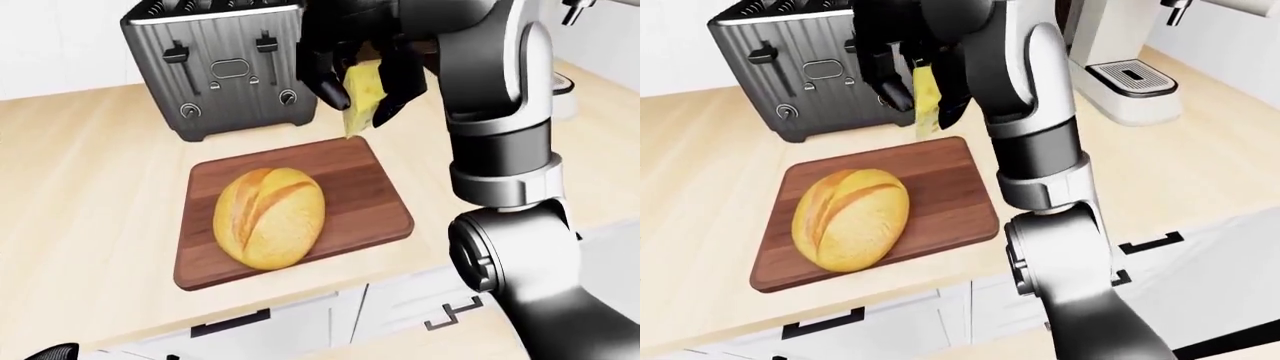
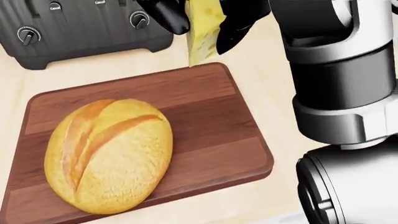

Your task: Pick up the wedge of cheese and place it on the slice of bread to prepare a simple cheese on bread dish.

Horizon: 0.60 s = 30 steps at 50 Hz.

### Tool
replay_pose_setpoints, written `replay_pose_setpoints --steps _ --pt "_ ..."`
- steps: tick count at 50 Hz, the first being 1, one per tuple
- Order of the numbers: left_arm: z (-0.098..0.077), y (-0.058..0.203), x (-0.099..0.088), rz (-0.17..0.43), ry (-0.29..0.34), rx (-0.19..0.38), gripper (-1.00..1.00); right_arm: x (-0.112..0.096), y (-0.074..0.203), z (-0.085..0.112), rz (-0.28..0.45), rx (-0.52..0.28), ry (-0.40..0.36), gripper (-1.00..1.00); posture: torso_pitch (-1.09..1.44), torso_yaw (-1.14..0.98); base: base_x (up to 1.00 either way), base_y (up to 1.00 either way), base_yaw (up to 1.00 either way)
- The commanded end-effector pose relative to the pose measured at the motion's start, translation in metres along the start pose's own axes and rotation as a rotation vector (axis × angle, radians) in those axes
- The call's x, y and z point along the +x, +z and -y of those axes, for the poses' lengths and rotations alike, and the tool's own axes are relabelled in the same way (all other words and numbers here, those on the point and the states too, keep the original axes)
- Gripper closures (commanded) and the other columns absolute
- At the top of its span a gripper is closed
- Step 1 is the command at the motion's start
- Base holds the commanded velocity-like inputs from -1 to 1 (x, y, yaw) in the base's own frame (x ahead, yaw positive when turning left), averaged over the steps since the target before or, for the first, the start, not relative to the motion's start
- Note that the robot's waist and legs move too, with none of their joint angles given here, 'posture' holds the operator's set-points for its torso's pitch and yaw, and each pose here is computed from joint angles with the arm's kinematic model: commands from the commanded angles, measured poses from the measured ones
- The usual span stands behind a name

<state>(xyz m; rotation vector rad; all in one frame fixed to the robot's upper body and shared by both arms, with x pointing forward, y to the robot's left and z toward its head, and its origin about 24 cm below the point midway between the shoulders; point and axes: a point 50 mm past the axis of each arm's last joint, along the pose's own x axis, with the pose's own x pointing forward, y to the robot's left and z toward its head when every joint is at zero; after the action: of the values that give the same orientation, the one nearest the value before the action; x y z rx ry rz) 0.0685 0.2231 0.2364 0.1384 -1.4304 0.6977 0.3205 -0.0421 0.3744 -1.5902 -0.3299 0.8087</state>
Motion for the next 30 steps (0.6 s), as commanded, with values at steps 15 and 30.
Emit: replay_pose_setpoints --steps 15,30 --pt "0.001 0.006 0.002 0.032 -0.013 -0.008 -1.00 -0.025 0.046 0.028 0.310 0.190 -0.091 1.00 0.00 0.00 0.00 0.00 0.00" --pt "0.002 0.004 0.002 0.032 -0.014 -0.007 -1.00 0.002 0.045 0.012 0.388 0.275 -0.022 1.00 0.00 0.00 0.00 0.00 0.00"
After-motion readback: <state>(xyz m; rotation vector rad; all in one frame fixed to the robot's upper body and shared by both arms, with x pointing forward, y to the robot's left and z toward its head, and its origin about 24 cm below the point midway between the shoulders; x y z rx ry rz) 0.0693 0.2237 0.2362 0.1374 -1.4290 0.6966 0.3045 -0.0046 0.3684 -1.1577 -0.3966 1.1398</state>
